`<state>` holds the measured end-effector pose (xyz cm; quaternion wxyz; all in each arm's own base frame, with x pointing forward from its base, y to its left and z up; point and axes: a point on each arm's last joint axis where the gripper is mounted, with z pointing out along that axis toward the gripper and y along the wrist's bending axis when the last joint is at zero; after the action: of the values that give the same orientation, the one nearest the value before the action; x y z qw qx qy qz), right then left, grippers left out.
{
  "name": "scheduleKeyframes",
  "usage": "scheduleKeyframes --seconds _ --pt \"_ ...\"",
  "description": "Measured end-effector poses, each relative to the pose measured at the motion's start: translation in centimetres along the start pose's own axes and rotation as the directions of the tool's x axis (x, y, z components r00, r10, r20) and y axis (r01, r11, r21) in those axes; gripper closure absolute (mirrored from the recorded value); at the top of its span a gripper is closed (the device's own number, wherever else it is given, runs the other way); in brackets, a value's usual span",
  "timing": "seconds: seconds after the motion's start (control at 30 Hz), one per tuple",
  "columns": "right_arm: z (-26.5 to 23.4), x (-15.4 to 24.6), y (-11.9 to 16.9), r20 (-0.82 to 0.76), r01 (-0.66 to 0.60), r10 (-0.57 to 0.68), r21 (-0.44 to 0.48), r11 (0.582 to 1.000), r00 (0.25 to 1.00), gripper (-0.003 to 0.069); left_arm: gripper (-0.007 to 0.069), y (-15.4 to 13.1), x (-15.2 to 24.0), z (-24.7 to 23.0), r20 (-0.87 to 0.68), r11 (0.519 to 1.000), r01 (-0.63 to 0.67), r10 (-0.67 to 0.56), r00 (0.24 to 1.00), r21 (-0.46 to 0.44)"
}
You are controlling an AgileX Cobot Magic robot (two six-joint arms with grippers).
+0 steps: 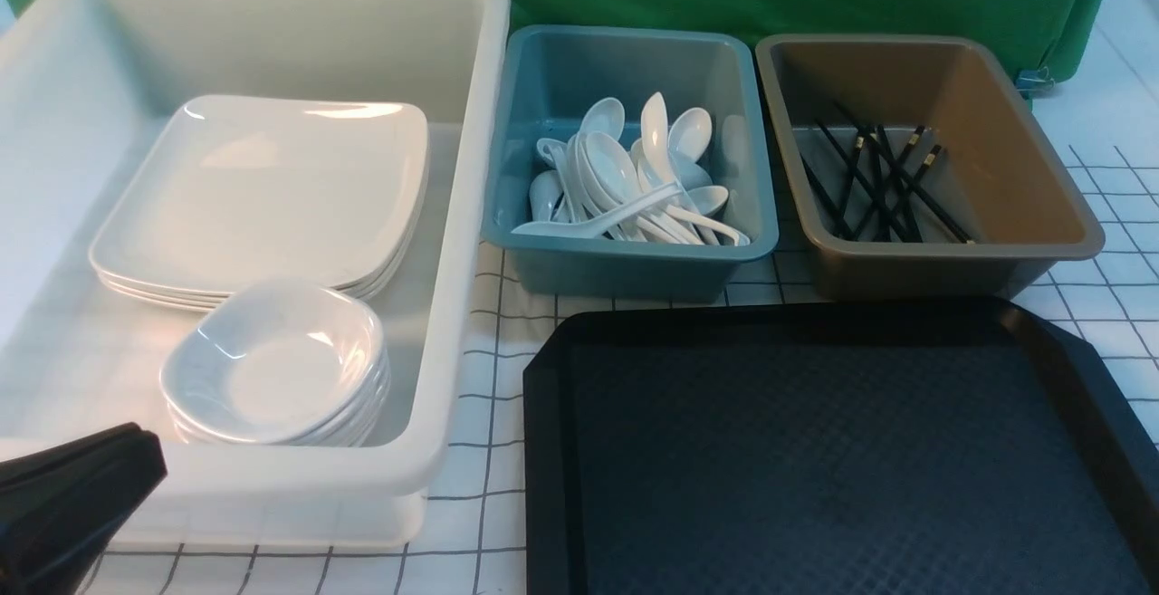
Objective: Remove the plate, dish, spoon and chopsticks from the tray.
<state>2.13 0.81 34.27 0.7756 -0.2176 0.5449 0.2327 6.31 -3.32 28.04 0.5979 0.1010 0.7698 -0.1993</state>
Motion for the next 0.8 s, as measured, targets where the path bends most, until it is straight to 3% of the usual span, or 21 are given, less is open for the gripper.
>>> scheduleKeyframes --seconds 0.8 --pt "-0.01 0.07 0.0 -0.003 -0.002 0.002 0.001 1.0 1.0 0.0534 0.0626 0.26 -0.04 0.0 0.003 0.997 -0.072 0.072 0.997 -0.03"
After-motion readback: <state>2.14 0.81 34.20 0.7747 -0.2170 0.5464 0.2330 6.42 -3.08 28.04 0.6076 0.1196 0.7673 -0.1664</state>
